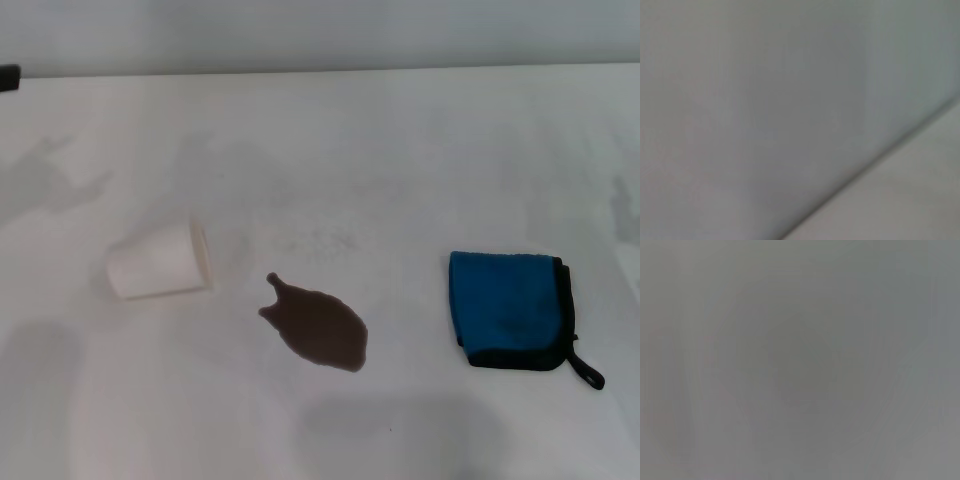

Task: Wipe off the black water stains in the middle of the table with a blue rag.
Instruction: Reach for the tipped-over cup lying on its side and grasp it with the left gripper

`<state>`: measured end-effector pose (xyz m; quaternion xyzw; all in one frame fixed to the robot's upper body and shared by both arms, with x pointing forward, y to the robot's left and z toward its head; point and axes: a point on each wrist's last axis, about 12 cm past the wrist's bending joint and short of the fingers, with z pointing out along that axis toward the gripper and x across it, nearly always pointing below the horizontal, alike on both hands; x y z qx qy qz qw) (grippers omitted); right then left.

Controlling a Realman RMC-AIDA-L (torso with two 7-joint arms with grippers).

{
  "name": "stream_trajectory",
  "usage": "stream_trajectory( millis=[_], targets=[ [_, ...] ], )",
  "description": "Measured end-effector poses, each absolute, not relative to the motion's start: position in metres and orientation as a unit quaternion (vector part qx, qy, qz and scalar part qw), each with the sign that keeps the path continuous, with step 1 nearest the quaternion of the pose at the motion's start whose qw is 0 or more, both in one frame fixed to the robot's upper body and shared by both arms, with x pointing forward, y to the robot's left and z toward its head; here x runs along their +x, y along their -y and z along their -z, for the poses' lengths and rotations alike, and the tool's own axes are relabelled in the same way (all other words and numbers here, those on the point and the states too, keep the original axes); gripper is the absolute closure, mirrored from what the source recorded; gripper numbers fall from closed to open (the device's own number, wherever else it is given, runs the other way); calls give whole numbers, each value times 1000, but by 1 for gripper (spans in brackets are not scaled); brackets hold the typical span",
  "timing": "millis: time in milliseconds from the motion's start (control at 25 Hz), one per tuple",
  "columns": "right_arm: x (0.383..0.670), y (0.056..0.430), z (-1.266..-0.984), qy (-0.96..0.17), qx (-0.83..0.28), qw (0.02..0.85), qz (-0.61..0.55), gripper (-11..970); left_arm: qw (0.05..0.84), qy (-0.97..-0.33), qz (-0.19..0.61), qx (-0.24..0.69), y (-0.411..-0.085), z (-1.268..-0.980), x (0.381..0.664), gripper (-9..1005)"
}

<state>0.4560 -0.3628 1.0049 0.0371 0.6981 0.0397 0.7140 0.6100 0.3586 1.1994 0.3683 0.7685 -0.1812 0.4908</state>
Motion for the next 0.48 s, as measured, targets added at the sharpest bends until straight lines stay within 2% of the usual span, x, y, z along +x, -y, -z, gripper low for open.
stream_trajectory(
  millis=[80, 200, 360, 440, 480],
  targets=[
    [457, 362, -1005, -698, 36, 715, -40, 540, 447, -773, 167, 418, -354, -1215, 616, 109],
    [458, 362, -1006, -697, 35, 715, -42, 540, 391, -780, 160, 461, -344, -1223, 622, 111],
    [459, 361, -1006, -696, 33, 716, -44, 540, 297, -788, 160, 516, -319, -1223, 629, 112],
    [458, 361, -1006, -696, 34, 716, -44, 539, 281, -787, 161, 525, -313, -1221, 629, 112],
    [457, 361, -1006, -696, 35, 716, -44, 539, 259, -779, 163, 548, -296, -1218, 630, 112]
  ],
)
